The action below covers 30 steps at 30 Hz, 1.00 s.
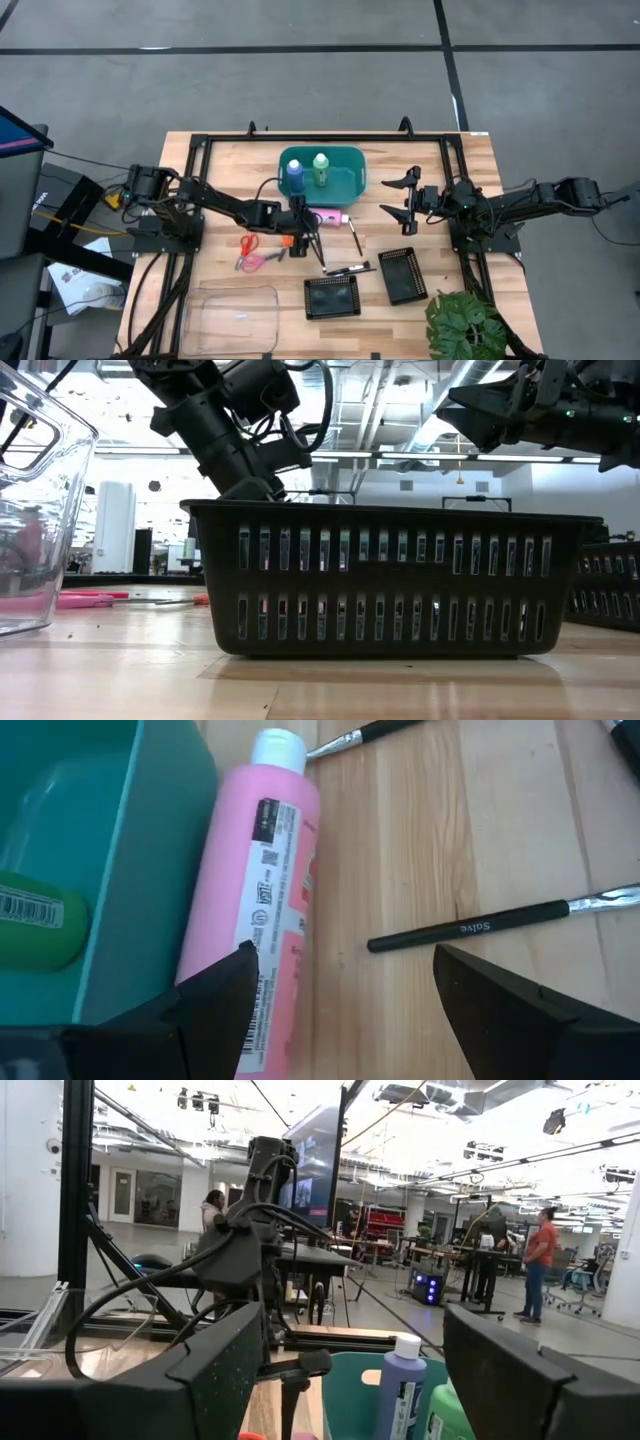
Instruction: Pick & Place Paint Supplies
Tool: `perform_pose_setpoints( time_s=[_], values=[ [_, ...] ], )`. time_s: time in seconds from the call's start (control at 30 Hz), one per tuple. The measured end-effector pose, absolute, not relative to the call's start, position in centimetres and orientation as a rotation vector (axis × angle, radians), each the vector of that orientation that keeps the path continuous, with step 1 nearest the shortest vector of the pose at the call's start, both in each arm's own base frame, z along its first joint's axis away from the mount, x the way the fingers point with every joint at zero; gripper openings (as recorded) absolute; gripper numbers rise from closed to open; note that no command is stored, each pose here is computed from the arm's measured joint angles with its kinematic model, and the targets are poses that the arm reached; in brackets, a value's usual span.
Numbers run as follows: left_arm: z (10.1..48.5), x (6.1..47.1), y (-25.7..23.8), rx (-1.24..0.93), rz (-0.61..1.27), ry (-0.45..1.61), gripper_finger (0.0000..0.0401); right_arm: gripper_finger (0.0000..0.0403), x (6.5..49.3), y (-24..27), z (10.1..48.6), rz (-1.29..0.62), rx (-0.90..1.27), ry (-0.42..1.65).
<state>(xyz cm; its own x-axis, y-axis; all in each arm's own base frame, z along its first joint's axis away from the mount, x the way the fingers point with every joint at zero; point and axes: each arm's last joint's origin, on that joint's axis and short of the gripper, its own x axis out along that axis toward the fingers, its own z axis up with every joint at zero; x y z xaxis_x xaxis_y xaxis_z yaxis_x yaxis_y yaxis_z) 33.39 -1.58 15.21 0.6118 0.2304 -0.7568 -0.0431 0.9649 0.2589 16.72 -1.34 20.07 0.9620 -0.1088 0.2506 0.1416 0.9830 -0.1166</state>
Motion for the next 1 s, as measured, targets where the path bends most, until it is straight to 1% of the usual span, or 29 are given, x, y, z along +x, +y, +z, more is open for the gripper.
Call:
perform_pose_setpoints(
  time_s=[0.17, 0.3, 0.53, 0.67, 0.8, 1.0],
  values=[
    [15.1, 33.3, -1.8, 0.191, 0.114, 0.910, 0.0289, 0.0285, 16.7, -1.3, 20.1, -0.127, -0.130, -0.246],
    [15.0, 33.2, -2.3, 0.107, 0.041, 0.919, 0.0289, 0.0285, 16.7, -1.3, 20.1, -0.126, -0.127, -0.246],
    [15.3, 33.4, -4.1, 0.186, 0.029, 0.866, 0.0280, 0.0285, 16.9, -1.2, 19.9, -0.105, -0.101, -0.221],
    [15.7, 33.8, -4.4, 0.184, 0.024, 0.789, 0.0266, 0.0285, 18.3, -1.1, 20.0, -0.084, -0.032, -0.101],
    [15.9, 33.6, -4.1, 0.155, 0.035, 0.628, 0.0252, 0.0285, 20.8, -0.9, 20.1, -0.083, 0.047, 0.051],
    [16.5, 30.2, -2.9, 0.084, 0.070, 0.411, 0.0235, 0.0285, 24.5, -0.5, 18.4, -0.139, 0.132, 0.261]
  ],
)
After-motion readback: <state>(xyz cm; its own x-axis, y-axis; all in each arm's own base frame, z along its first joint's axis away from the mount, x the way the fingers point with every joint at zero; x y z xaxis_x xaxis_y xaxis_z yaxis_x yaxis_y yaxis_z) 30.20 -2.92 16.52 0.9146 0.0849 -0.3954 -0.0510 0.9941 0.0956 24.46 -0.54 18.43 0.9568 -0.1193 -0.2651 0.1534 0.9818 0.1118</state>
